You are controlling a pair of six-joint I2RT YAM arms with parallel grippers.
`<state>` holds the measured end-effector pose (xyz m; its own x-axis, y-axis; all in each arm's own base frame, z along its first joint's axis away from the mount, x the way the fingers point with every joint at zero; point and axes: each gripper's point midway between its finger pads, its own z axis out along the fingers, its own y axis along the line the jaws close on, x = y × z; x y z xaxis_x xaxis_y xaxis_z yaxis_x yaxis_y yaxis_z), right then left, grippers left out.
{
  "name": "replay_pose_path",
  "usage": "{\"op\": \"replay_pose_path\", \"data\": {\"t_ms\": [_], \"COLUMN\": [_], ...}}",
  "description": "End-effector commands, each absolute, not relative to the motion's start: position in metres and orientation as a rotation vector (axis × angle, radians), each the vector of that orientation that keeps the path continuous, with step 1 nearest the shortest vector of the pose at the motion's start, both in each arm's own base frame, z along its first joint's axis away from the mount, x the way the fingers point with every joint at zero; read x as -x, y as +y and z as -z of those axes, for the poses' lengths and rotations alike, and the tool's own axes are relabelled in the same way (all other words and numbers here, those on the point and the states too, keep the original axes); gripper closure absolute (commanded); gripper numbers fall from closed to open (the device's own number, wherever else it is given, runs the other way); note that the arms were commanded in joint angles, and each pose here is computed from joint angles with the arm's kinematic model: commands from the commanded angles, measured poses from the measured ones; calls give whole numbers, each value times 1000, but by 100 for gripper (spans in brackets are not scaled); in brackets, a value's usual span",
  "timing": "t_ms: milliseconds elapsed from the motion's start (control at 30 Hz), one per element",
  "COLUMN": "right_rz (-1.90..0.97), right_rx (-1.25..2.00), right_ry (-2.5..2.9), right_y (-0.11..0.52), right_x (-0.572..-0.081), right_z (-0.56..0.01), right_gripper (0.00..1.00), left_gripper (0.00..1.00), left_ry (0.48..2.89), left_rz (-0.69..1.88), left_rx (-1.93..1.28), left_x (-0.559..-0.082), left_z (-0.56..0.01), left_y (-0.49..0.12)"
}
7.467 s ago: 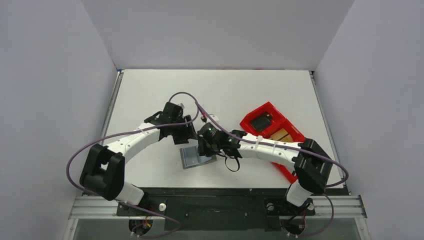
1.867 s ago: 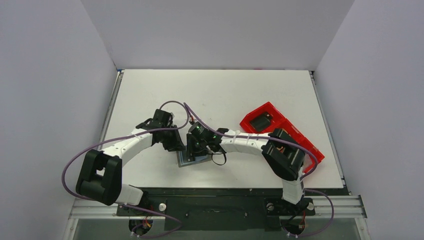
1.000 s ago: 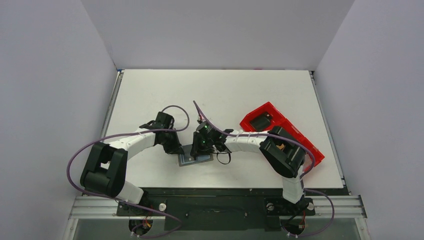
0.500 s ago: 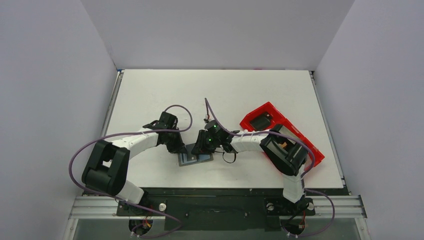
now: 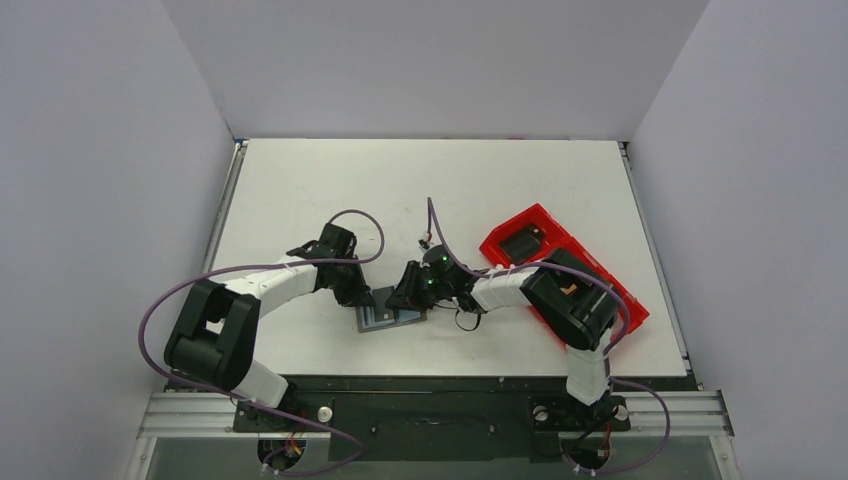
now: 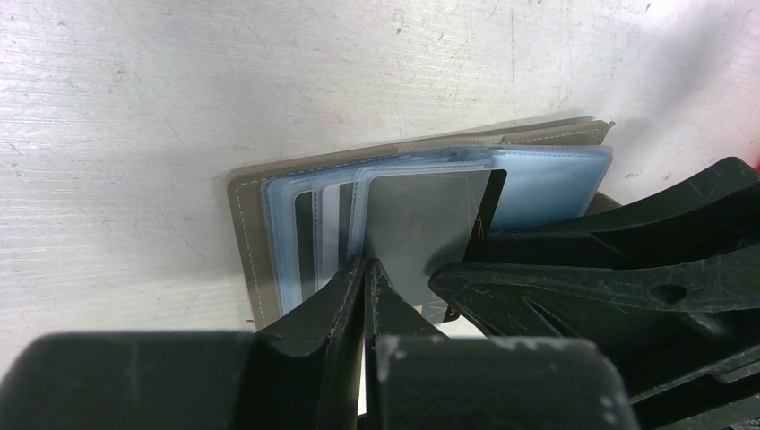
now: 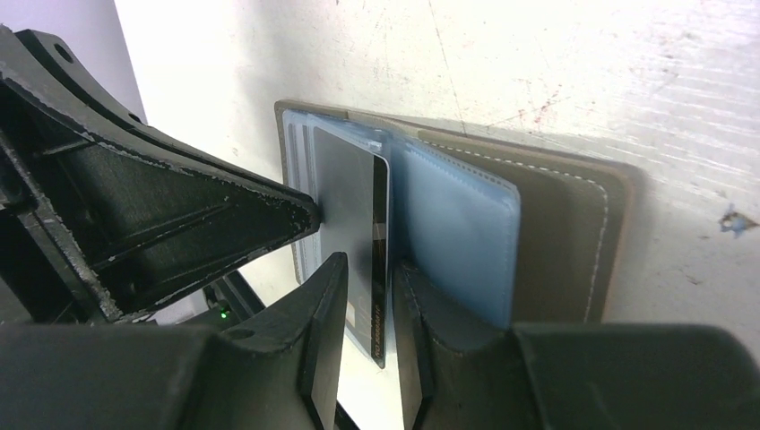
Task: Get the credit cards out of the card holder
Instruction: Remove the credit card from the card holder.
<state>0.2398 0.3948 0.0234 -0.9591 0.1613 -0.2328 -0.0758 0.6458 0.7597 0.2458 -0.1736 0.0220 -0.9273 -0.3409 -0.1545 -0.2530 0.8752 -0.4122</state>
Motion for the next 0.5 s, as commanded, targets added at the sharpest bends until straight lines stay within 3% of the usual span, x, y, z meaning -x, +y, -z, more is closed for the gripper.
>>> {"op": "replay_pose_path", "data": {"t_ms": [0,333,467], "right_rz": [-1275,-1323,-1335], "right_rx": [-100,-156,-177], "right_ry": [2512,2491,2483], "right_y": [393,390,390], "right_x": [-248,-250,-252], "right_z": [-40,-42,-43], "right_gripper": [77,78,85], "left_gripper": [100,100,100], "left_ry": [2875,2872,2869], "left_rz": [407,407,408], "left_rx": [476,486,487], "left_x": [-234,-234,-234], "left_z": [1,1,0], "left_y": [-155,-154,-154]}}
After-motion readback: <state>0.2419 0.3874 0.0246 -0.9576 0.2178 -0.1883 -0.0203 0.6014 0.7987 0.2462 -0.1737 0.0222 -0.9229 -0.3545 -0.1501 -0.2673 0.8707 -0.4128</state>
